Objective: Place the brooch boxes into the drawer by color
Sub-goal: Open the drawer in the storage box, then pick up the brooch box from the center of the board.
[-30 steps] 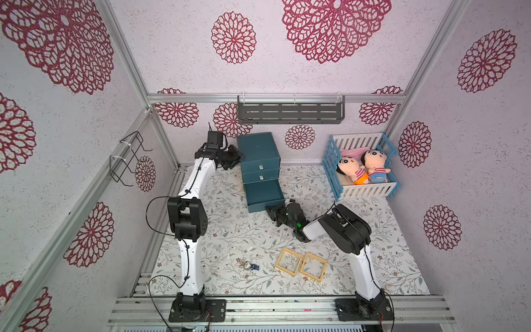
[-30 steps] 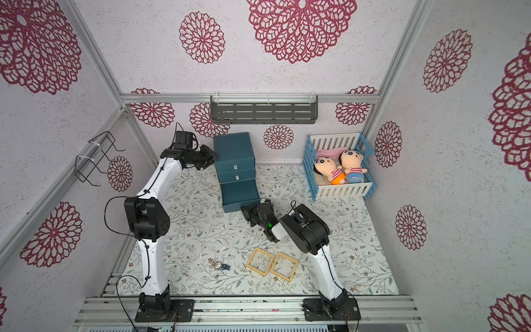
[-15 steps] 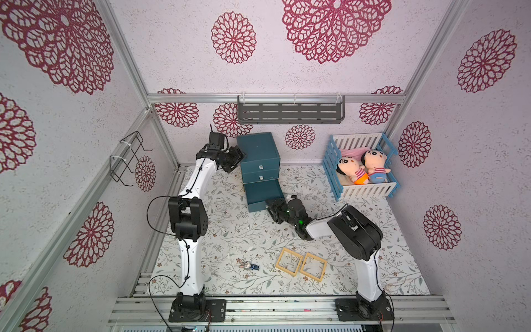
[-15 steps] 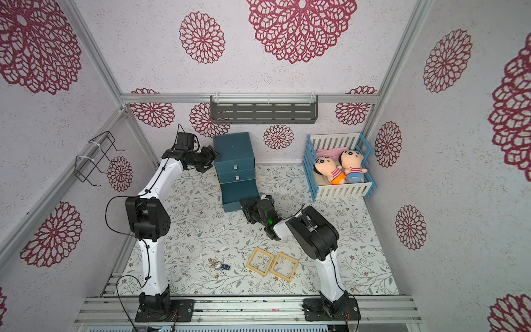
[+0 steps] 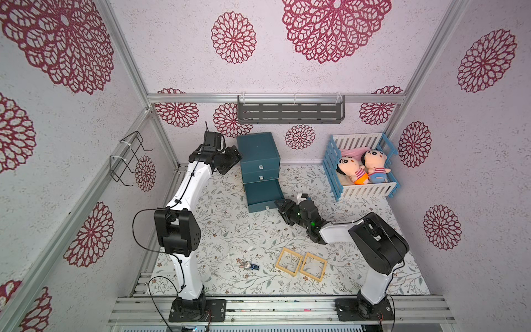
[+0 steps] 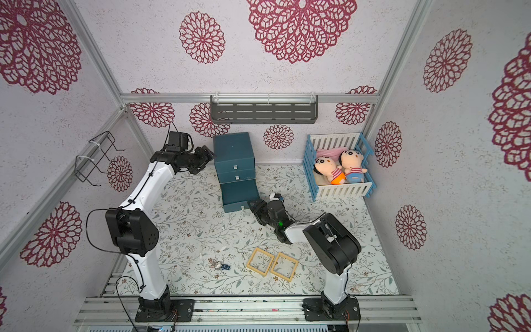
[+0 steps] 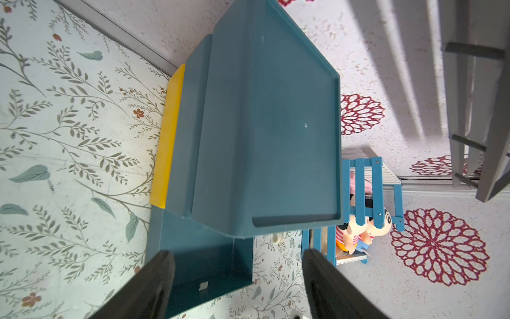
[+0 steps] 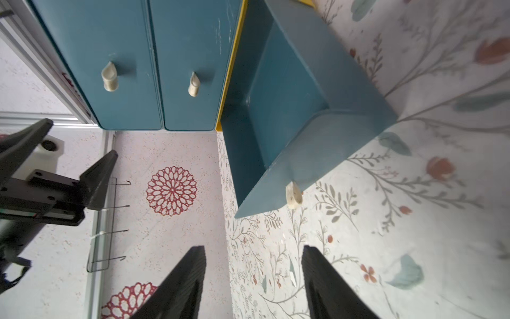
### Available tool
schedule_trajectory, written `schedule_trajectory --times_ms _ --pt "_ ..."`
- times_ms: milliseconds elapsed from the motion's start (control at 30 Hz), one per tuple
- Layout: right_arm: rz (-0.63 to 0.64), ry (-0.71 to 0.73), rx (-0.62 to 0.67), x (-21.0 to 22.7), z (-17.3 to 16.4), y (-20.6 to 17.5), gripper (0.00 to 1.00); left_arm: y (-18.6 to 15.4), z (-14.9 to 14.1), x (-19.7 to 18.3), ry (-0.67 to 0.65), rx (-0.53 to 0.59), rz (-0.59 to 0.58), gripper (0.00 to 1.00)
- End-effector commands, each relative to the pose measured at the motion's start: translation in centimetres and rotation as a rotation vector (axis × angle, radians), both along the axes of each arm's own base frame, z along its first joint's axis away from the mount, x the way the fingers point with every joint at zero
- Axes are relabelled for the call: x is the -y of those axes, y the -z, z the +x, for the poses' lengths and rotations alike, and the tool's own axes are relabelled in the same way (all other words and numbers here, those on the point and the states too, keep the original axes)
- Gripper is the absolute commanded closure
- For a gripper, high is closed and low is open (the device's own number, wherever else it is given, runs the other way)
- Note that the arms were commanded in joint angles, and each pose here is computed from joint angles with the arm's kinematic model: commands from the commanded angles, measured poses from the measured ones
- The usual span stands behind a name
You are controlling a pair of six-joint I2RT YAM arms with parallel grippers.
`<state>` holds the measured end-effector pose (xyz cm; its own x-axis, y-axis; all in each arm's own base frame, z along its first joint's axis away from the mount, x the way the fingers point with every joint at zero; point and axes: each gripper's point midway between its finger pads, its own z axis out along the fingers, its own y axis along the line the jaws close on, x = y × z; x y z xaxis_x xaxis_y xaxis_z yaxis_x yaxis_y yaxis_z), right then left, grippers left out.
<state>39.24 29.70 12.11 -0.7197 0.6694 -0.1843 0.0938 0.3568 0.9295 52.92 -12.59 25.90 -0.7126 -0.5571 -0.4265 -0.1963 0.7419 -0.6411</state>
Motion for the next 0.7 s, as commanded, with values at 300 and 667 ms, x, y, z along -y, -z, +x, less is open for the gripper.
schedule_trajectory --times_ms 300,667 --pt "-0.361 -0.187 0.284 3.8 -5.9 -7.4 0.51 0.0 -9.2 4.7 0.199 0.021 0.201 0.31" --pt "-0.46 -0.246 0.414 8.7 -13.6 -11.3 0.54 3.7 -17.7 8.6 0.344 -0.017 0.249 0.39"
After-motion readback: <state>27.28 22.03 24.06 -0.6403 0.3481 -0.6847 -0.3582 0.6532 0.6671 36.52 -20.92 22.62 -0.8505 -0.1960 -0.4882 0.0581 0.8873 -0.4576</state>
